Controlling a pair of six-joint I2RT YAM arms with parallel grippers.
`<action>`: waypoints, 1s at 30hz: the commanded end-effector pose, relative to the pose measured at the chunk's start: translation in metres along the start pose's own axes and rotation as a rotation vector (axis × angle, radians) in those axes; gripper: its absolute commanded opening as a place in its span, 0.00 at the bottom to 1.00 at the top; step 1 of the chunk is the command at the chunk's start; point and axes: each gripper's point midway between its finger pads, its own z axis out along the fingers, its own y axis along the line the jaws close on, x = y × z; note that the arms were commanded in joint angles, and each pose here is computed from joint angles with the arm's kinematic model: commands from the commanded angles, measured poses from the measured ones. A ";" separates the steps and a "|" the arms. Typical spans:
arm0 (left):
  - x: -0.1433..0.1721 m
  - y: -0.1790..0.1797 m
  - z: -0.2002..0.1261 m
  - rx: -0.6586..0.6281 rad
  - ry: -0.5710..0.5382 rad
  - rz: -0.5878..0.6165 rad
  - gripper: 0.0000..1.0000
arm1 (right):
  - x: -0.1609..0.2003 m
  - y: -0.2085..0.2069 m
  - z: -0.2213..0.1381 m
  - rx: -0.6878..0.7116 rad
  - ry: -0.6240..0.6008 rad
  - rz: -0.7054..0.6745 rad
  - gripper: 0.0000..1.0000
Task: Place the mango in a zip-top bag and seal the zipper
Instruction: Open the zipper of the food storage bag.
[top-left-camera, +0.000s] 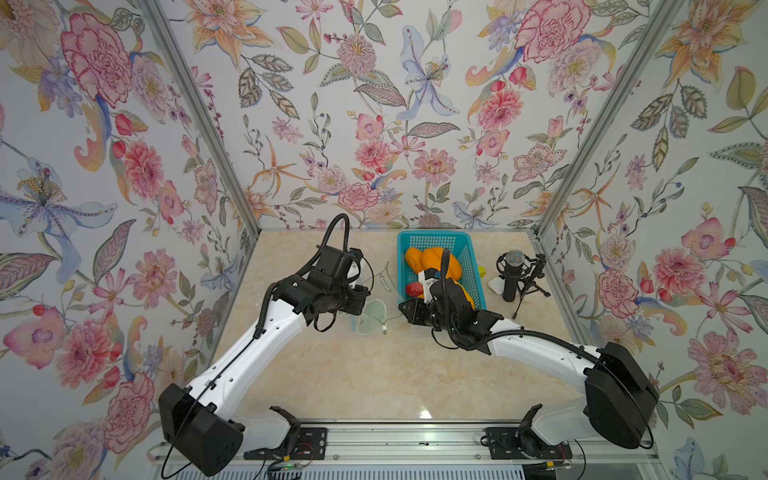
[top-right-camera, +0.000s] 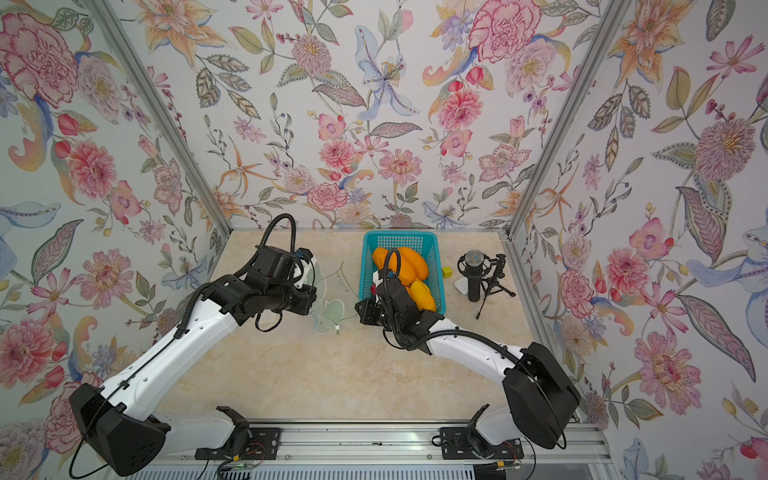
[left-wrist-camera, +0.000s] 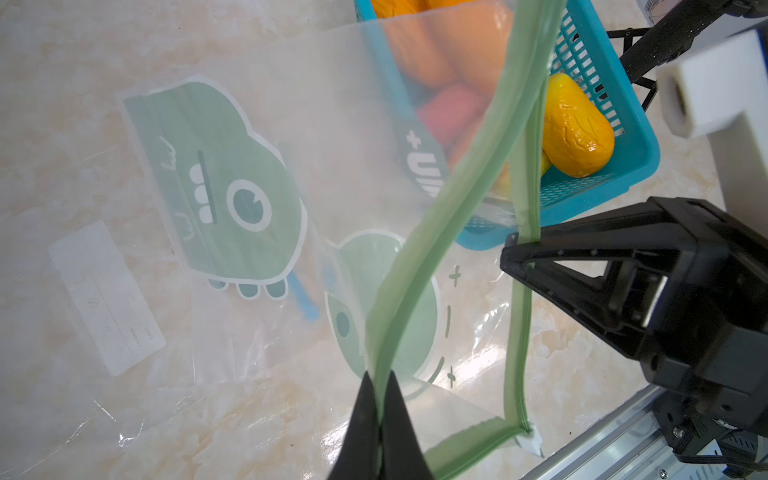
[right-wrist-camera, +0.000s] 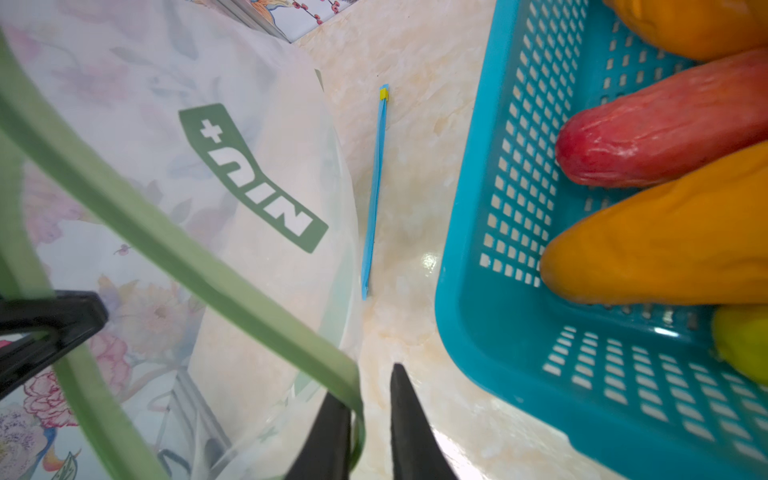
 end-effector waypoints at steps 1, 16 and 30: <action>0.002 0.008 0.003 -0.043 0.041 -0.013 0.00 | -0.011 0.001 -0.002 0.009 -0.006 0.000 0.31; 0.017 0.019 0.030 -0.138 0.148 -0.008 0.00 | -0.009 0.013 -0.021 -0.120 0.076 -0.089 0.52; 0.015 0.012 0.036 -0.116 0.147 0.008 0.00 | -0.014 0.032 -0.015 -0.137 0.097 -0.147 0.59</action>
